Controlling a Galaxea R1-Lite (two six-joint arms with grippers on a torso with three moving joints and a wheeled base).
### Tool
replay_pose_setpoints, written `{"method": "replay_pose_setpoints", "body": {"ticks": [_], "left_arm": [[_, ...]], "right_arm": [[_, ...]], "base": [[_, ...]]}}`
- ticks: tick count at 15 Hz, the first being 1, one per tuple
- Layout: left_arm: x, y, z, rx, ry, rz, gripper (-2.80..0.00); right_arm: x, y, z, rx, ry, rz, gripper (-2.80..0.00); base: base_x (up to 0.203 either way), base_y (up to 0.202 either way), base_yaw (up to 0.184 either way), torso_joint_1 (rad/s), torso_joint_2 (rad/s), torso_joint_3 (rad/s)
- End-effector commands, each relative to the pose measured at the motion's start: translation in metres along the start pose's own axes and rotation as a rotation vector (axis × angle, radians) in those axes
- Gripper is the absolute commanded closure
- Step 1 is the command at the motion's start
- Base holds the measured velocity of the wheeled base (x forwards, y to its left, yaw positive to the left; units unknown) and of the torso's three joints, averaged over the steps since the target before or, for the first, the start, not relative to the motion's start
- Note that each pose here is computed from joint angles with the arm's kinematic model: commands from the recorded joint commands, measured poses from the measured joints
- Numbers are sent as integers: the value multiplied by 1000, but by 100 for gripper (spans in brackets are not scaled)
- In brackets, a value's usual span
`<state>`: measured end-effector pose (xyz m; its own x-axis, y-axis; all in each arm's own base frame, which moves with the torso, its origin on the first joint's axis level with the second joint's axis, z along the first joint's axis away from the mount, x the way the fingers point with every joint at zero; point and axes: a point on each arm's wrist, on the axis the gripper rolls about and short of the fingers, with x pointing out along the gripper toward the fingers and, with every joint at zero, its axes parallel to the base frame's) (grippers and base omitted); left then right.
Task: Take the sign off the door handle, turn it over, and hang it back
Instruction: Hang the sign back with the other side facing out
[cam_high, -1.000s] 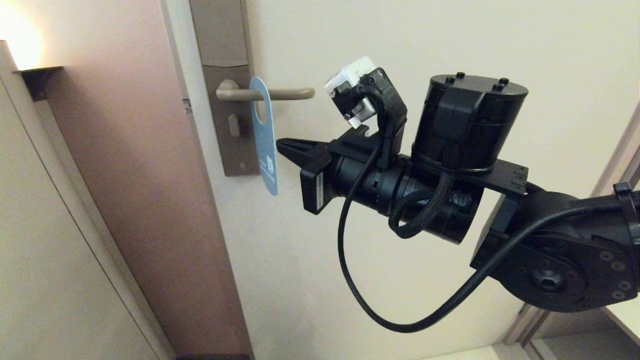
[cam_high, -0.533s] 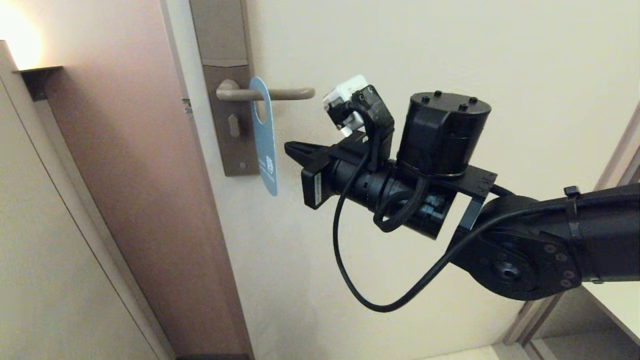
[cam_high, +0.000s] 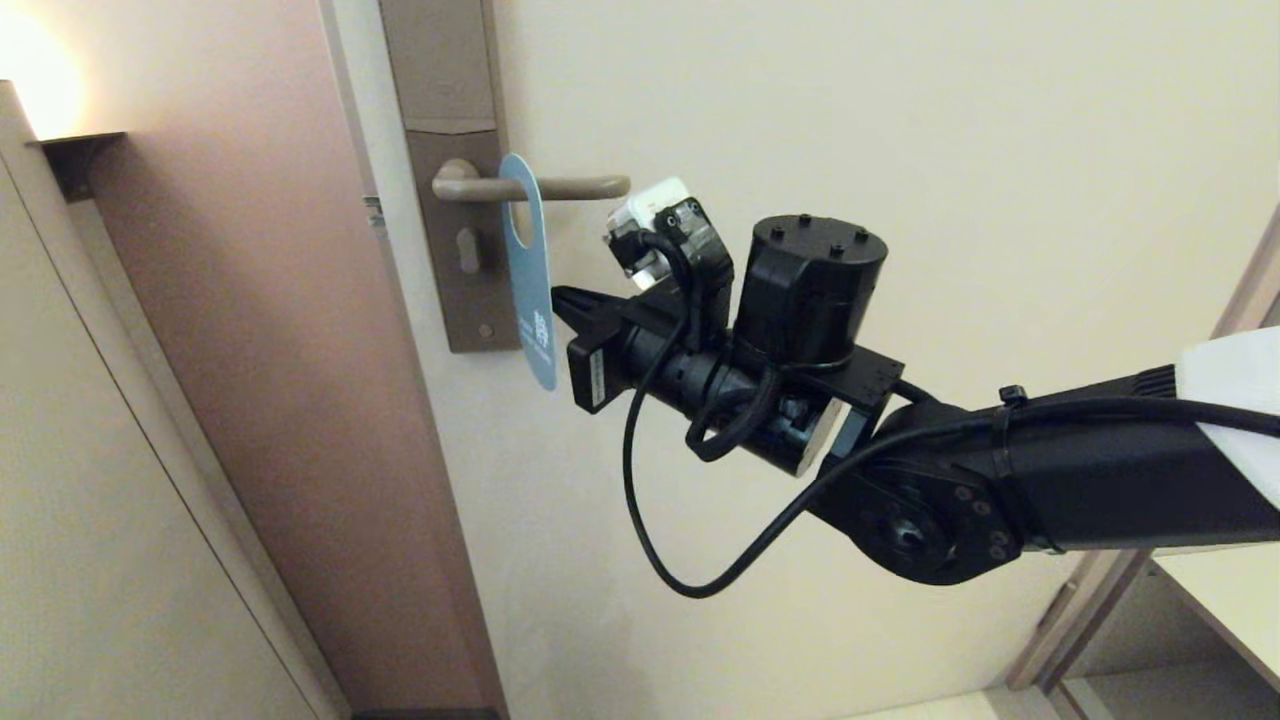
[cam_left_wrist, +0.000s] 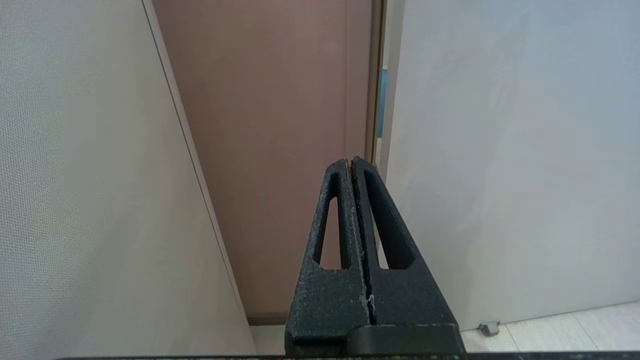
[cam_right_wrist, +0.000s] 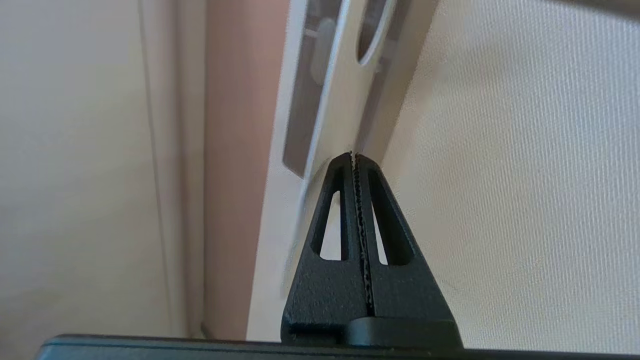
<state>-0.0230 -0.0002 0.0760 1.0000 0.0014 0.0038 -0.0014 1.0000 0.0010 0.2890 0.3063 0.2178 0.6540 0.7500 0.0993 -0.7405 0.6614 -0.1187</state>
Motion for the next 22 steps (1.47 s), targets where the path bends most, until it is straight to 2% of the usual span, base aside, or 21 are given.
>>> {"method": "replay_pose_setpoints", "body": {"ticks": [1,4,7,12,19,22], "left_arm": [[0,0,0,1,1,0,0],[0,0,0,1,0,0,0],[0,0,0,1,1,0,0],[0,0,0,1,0,0,0],[0,0,0,1,2,0,0],[0,0,0,1,-1,0,0]], "right_arm": [[4,2,-6,-1,7,-4,0],[6,7,8,-1,-35,-12,0],[8,22,15,4,-60,5,0],[10,40,10,3,-45,24,0],[24,43,-11,-32,-73,0,0],[28,42,-9,-32,-89,-8,0]], "base": [[0,0,0,0,0,0],[0,0,0,0,0,0],[0,0,0,0,0,0],[0,0,0,0,0,0],[0,0,0,0,0,0],[0,0,0,0,0,0]]}}
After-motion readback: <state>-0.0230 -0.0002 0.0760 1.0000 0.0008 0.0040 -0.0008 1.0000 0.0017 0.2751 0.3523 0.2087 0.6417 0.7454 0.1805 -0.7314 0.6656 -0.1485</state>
